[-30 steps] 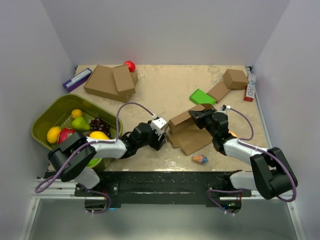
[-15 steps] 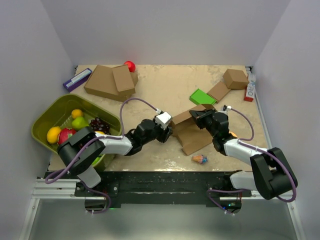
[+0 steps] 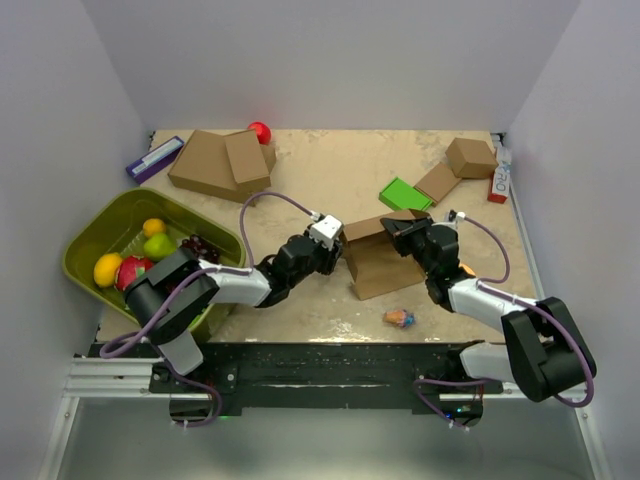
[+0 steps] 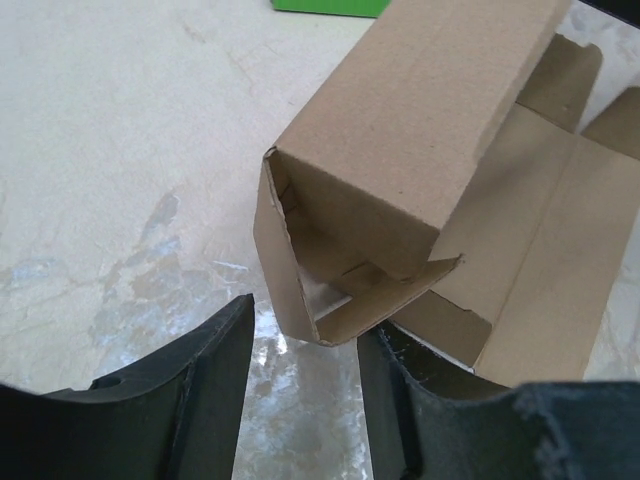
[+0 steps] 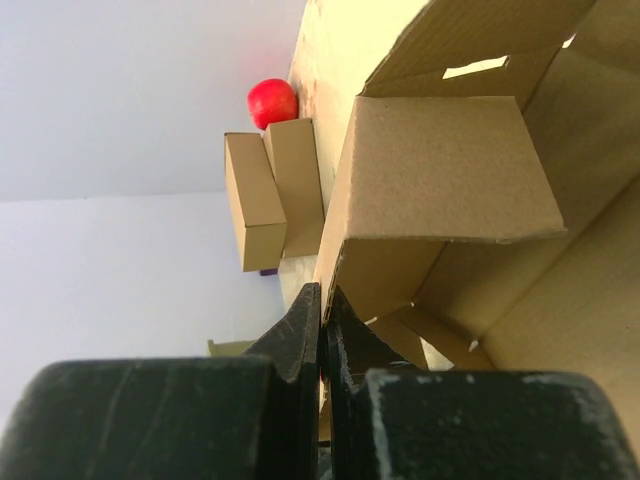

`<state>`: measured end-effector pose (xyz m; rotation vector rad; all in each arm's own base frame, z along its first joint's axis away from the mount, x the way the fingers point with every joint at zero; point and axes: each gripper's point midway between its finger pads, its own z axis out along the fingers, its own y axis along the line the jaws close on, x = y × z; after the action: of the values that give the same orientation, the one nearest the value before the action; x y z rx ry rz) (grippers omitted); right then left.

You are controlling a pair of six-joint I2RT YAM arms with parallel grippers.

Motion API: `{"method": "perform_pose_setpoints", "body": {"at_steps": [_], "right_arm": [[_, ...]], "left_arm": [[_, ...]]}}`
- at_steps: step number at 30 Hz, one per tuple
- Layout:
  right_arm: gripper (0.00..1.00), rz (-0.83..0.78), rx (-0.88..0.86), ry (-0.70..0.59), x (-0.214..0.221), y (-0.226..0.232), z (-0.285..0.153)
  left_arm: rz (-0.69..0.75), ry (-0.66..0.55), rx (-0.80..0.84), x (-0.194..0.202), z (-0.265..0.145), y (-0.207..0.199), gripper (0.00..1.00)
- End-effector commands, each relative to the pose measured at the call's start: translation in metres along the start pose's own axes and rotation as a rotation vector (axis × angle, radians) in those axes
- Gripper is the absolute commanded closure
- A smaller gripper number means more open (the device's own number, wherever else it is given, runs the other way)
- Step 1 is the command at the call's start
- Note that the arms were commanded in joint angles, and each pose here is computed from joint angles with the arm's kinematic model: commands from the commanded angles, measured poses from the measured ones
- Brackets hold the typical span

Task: Fold the paper box

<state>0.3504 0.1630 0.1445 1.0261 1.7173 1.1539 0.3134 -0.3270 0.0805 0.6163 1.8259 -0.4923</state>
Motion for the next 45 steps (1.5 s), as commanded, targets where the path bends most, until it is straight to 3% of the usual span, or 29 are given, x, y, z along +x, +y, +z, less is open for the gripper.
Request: {"method": "perform_pose_setpoints", "body": {"at_steps": [1,7,13,21,33,45], "right_arm": [[1.0,-0.014,0.004,0.018,0.005,-0.004,-0.005],[1.0,-0.015,0.011,0.005,0.003,-0.005,-0.005],[1.0,-0.01,0.014,0.011,0.004,-0.007,-0.004],[1.0,-0.007,0.007,0.006,0.003,-0.005,-0.006],[1.0,-0.005,0.004,-0.001,0.001,-0.005,-0.01],[1.0,-0.002,-0.004,0.003,0.002,-0.002,-0.012]], "left_arm": [[-0.063,-0.204,-0.112,-0.059,0.003,0.018,0.51],[-0.093,-0.209,-0.003,-0.058,-0.015,0.001,0.3],[-0.272,-0.184,0.103,-0.054,-0.029,-0.022,0.21],[-0.448,-0.084,0.111,-0.028,-0.037,-0.041,0.2],[-0.516,-0.03,0.136,-0.011,-0.038,-0.069,0.21],[-0.529,0.01,0.098,0.006,-0.026,-0.073,0.23]]}}
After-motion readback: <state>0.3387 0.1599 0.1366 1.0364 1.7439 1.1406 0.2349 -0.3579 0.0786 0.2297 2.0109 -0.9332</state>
